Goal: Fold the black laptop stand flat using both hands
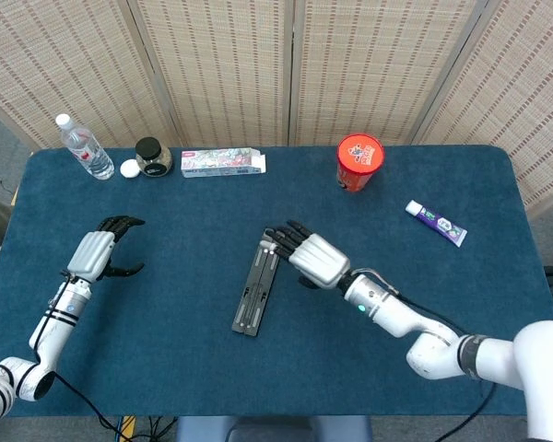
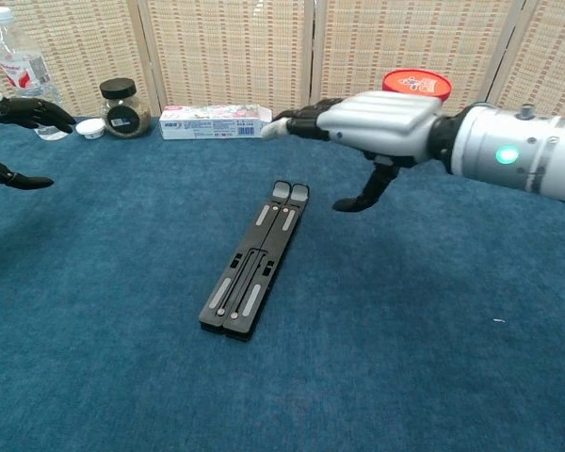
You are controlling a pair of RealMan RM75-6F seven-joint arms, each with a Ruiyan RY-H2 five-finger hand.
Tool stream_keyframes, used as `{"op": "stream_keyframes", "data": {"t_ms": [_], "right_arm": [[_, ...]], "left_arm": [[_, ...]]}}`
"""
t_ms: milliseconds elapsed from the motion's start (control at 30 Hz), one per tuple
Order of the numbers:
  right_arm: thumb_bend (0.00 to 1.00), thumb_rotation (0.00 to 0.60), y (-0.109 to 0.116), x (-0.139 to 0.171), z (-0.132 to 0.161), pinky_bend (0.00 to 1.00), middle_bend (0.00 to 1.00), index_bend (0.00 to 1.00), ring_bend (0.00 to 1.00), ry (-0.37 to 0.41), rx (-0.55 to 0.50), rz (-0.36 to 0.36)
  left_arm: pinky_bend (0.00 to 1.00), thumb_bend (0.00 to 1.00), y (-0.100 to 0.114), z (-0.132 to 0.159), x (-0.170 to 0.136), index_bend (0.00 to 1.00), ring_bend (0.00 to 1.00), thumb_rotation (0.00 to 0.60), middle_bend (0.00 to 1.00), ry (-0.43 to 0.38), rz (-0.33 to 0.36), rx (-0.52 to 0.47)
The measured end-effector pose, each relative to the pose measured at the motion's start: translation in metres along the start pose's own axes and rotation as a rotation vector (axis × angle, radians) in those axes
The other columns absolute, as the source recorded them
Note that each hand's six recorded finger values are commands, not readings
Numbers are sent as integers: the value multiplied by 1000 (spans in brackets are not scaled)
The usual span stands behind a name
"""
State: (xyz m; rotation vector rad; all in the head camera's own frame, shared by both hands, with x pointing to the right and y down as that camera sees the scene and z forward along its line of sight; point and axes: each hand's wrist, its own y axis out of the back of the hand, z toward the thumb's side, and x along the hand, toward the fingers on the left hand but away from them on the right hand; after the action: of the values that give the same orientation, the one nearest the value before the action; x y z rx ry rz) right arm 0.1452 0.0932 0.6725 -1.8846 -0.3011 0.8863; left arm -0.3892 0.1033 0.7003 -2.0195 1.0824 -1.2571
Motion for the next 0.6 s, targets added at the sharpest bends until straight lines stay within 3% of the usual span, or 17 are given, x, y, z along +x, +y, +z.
{"op": "stream_keyframes", "data": {"t_ms": [333,600], "right_arm": [[207,600,17,123,-76,0,41,0,0,-366,-15,-43],[207,600,2,222,-99,0,43,0,0,-595,-31,-11]], "left_arm": [[74,172,13,-15,-41,206,111,600,196,51,42,54],[74,173,21,-23,-89,207,111,600,195,129,62,124]]}}
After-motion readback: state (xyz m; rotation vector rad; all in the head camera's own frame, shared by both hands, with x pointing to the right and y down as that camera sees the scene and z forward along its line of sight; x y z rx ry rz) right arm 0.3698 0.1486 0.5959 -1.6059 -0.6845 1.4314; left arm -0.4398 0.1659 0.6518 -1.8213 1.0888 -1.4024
